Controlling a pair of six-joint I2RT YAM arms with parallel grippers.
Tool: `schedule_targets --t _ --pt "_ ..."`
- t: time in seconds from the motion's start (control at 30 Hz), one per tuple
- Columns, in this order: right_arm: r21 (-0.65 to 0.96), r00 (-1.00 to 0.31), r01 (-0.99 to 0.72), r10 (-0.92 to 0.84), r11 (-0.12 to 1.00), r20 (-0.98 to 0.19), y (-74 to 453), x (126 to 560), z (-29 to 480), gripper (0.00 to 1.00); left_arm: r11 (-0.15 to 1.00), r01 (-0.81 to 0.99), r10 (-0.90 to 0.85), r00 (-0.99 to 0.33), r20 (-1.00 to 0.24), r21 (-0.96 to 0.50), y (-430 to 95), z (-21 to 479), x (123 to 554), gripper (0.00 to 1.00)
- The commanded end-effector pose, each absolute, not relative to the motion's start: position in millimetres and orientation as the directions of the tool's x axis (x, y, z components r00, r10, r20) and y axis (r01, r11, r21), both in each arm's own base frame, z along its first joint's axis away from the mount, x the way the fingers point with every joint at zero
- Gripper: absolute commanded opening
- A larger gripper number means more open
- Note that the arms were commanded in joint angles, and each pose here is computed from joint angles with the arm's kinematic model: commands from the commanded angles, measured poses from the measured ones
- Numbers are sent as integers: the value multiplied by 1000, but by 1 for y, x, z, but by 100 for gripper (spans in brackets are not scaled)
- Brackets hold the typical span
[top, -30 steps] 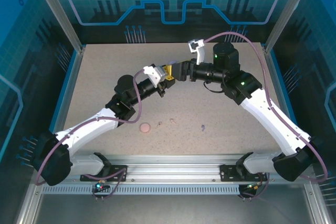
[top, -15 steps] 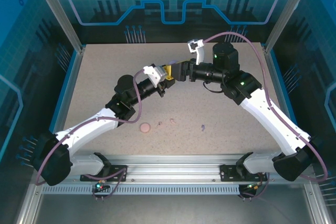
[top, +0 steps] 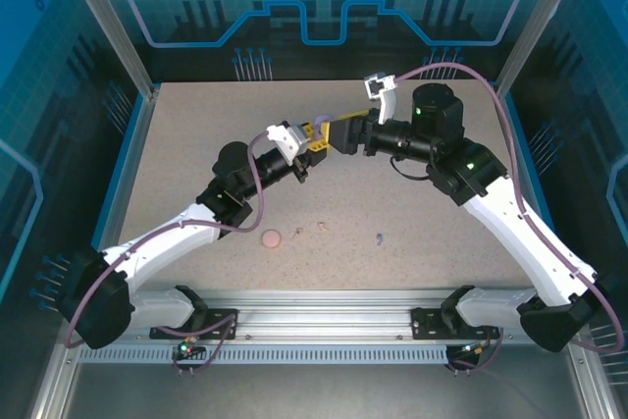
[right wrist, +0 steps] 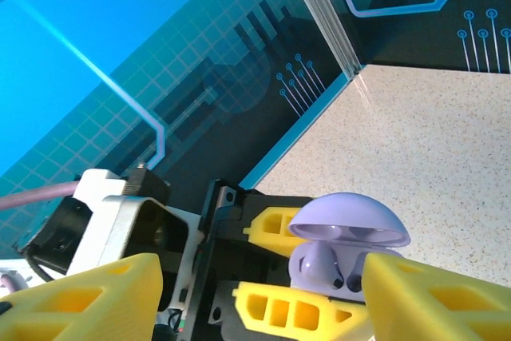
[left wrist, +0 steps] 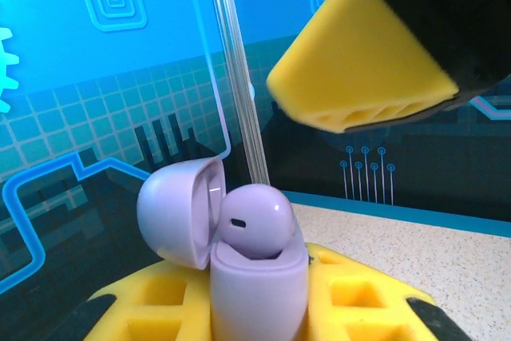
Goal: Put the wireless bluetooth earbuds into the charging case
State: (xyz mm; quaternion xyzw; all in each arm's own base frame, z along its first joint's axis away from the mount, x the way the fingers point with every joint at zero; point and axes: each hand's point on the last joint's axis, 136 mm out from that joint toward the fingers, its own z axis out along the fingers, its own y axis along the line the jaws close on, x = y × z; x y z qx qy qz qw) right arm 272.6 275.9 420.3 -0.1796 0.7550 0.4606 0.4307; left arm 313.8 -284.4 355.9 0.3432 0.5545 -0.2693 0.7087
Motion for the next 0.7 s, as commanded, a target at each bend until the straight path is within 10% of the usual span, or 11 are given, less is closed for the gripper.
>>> schedule_targets --t 0.0,0.67 --pt "557 -575 -681 124 475 -809 277 262 428 68 630 754 -47 273 -961 183 -279 372 307 0" --pt "563 -616 -694 33 449 -787 306 250 398 67 623 758 -47 283 -958 193 -280 377 306 0"
